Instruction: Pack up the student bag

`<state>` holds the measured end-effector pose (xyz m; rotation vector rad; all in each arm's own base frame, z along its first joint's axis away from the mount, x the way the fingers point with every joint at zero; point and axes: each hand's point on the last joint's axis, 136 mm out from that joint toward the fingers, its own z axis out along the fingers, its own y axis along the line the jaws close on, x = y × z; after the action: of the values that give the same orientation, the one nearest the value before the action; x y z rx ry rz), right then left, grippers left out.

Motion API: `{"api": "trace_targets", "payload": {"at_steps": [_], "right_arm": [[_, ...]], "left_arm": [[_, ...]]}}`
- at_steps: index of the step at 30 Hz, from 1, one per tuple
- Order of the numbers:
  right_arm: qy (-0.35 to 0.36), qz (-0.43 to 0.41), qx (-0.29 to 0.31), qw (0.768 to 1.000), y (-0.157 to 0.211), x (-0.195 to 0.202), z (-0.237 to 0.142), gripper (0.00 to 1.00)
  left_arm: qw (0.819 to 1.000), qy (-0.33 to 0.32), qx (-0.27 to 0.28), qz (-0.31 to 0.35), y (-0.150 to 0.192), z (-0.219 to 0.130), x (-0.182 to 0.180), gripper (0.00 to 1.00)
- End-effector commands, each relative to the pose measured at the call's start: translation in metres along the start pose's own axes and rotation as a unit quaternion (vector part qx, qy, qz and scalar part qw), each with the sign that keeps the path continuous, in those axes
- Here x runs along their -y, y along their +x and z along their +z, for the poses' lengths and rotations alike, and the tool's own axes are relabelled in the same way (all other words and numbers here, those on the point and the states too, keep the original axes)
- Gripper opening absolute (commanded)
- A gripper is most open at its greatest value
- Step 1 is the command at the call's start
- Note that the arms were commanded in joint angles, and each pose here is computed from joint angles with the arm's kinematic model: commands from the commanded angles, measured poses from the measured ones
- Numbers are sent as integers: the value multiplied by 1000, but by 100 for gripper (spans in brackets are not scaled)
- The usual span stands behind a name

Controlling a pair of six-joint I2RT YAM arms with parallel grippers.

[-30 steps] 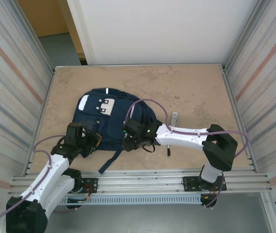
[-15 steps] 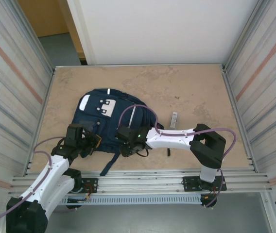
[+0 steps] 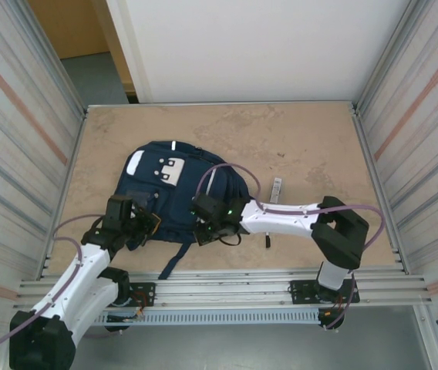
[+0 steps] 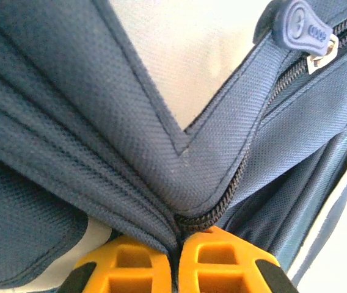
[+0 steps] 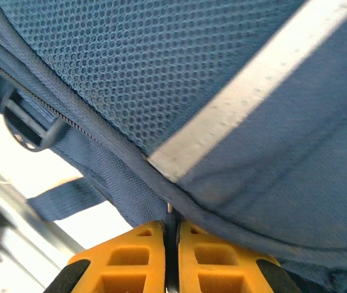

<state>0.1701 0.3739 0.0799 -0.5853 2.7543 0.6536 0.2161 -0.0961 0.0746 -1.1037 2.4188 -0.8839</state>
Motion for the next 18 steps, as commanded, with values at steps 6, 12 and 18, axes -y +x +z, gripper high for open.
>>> {"api": "trace_targets", "payload": {"at_steps": [6, 12, 18], "right_arm": [[8, 30, 16, 999, -11, 58, -28, 1], [22, 14, 50, 998, -24, 86, -50, 0], [-60, -54, 51, 995, -44, 40, -54, 0]], "left_arm": [[999, -13, 30, 14, -40, -5, -1, 0], [1000, -8, 28, 10, -75, -12, 10, 0], [1000, -11, 3, 24, -117, 4, 45, 5]]}}
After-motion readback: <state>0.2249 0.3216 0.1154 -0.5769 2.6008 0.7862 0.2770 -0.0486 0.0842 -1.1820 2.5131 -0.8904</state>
